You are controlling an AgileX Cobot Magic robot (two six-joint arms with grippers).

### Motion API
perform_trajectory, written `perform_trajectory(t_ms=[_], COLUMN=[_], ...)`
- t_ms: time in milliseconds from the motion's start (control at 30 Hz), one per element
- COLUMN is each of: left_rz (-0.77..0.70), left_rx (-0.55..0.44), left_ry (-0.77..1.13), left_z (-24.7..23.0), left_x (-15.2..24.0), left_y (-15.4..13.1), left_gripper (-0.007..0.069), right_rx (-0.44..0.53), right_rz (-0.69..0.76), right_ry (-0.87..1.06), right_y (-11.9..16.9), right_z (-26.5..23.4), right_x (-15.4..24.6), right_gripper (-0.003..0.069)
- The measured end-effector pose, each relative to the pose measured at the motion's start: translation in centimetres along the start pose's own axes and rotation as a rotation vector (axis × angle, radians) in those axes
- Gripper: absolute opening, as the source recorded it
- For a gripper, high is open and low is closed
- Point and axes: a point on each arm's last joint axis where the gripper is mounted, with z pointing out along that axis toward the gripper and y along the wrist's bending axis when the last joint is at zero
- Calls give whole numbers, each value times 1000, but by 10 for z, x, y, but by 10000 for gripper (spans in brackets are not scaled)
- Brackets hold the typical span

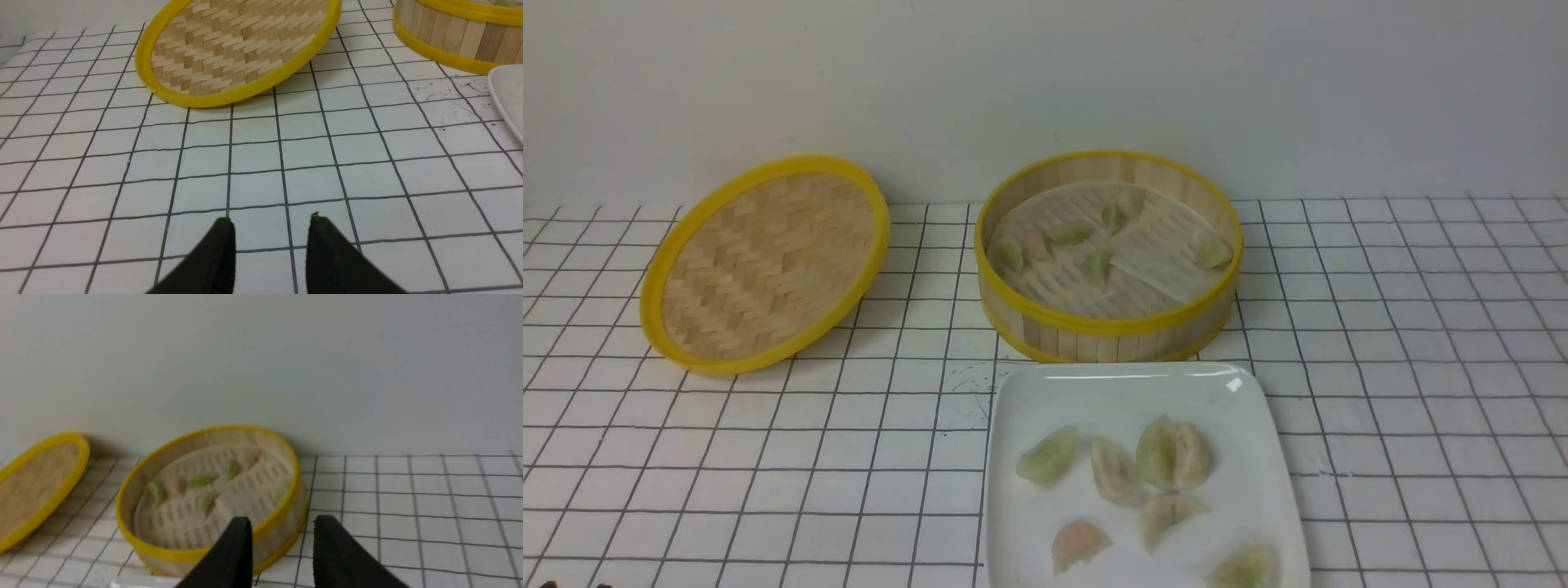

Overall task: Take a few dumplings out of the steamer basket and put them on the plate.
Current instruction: Use the right arm to grab a dumpling from inside the steamer

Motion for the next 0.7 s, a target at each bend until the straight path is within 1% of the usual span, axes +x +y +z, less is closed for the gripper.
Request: perform_trajectory(t_ms=[67,133,300,467,533,633,700], left_rz=[1,1,1,1,1,1,1], left_rx=[0,0,0,0,0,0,0], left_ry=[0,0,0,0,0,0,0], left_z=[0,0,0,0,0,0,0], left_x=[0,0,0,0,0,0,0], left_y=[0,0,0,0,0,0,0], left_gripper=[225,225,225,225,225,225,225], right_rx=[-23,-39,-40,-75,-114,-143,-151], right_rz=[-37,-82,-130,-170,-196,-222,-238], right_ry=[51,179,372,470,535,613,631], right_y=[9,19,32,43,48,53,54], right_z=[19,53,115,170,190,217,229], right_x=[-11,-16,-28,-39,-39,-35,-34], right_gripper=[202,202,202,202,207,218,228])
